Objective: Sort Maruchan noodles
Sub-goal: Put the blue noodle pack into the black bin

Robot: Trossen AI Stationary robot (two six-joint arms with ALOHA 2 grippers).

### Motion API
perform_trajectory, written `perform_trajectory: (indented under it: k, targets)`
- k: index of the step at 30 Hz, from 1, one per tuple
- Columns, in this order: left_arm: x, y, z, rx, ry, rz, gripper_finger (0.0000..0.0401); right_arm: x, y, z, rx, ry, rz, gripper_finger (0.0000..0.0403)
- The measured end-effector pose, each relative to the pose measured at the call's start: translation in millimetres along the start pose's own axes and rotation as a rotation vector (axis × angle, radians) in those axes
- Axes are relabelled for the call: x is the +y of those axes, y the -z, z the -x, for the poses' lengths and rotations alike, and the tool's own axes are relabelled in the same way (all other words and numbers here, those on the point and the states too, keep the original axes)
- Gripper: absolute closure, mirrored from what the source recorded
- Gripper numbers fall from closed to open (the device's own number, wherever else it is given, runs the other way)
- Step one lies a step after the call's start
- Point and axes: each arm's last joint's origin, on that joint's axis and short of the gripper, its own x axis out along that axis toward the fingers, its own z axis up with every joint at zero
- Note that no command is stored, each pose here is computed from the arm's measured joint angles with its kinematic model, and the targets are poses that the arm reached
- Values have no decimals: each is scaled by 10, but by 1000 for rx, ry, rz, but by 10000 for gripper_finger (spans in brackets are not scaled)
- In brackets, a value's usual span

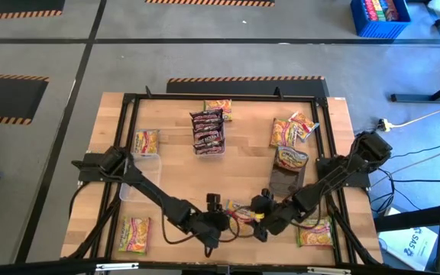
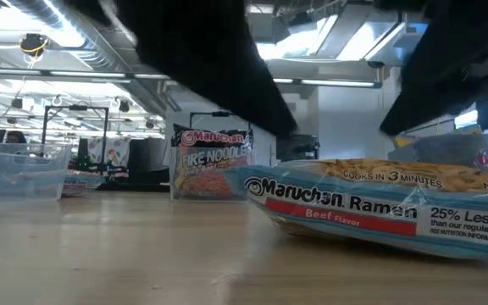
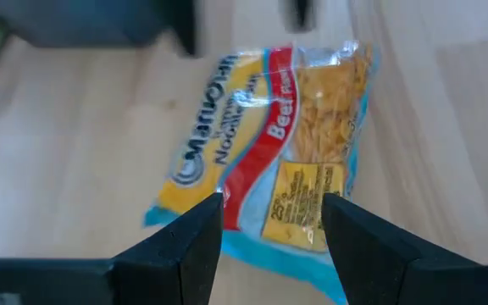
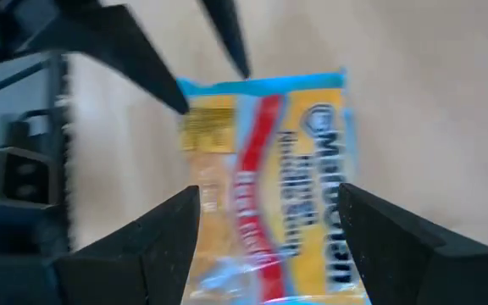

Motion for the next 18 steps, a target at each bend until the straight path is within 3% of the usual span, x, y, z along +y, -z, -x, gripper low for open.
perform_trajectory:
  k: [7, 14, 18]
  targets:
    - [123, 34, -121, 90, 80, 13, 206, -200, -89, -95, 1, 63, -28, 139]
    - [301, 202, -125, 296, 8, -29, 206, -218, -95, -100, 3, 73, 0, 139]
    - [383, 150, -87, 292, 4, -11, 206, -229, -113, -106, -3, 75, -6, 139]
